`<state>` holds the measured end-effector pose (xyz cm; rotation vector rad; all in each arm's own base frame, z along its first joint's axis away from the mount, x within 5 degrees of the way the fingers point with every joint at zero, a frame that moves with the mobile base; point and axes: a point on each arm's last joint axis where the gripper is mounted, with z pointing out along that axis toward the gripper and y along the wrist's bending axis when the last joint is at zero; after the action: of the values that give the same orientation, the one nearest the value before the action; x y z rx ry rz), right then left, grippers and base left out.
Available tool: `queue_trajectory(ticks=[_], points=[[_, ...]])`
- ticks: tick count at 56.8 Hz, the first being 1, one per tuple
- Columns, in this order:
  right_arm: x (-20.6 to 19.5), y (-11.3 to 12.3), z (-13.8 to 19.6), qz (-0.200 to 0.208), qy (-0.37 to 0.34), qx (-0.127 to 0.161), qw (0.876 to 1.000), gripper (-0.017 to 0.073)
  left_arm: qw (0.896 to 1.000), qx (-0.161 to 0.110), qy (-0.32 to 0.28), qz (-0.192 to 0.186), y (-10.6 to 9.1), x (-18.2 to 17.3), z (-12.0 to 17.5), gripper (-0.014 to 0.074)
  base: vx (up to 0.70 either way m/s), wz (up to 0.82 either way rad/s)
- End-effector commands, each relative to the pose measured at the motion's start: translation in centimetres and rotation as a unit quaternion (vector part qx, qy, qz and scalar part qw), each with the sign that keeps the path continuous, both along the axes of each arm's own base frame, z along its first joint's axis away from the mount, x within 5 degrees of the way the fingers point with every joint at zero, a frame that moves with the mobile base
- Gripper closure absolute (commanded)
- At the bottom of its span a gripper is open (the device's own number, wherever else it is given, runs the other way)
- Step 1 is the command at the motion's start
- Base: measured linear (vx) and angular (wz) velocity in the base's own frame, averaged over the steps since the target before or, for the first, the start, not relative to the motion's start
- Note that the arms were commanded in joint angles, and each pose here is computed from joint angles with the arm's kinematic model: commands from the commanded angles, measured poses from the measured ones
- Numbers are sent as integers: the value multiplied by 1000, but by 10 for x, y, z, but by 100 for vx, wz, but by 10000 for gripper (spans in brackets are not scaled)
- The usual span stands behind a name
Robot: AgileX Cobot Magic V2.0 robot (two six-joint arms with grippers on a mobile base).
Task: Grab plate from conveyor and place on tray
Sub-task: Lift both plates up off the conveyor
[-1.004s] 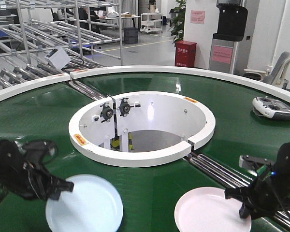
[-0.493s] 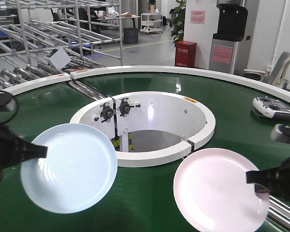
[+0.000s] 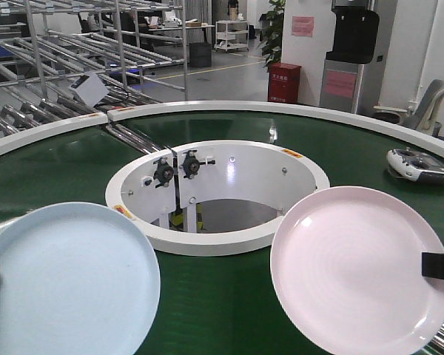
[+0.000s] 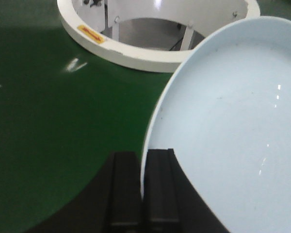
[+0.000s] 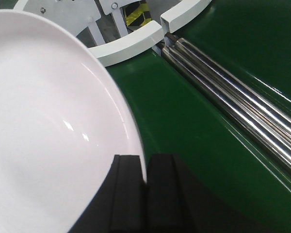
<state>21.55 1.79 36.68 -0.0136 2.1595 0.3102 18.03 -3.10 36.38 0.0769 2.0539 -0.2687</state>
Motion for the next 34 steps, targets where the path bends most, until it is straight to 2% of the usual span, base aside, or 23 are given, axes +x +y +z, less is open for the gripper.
queue_trajectory(ticks=[1, 11, 34], points=[[-3, -1, 20, -13, -61, 9, 998, 568, 995, -27, -95, 13, 1, -8, 28, 599, 0, 0], [-4, -1, 20, -12, -58, 9, 998, 568, 992, -30, -121, 18, 3, -12, 34, 599, 0, 0], [-4, -1, 20, -11, -57, 7, 998, 568, 993, -29, -116, 16, 2, -12, 33, 599, 0, 0]])
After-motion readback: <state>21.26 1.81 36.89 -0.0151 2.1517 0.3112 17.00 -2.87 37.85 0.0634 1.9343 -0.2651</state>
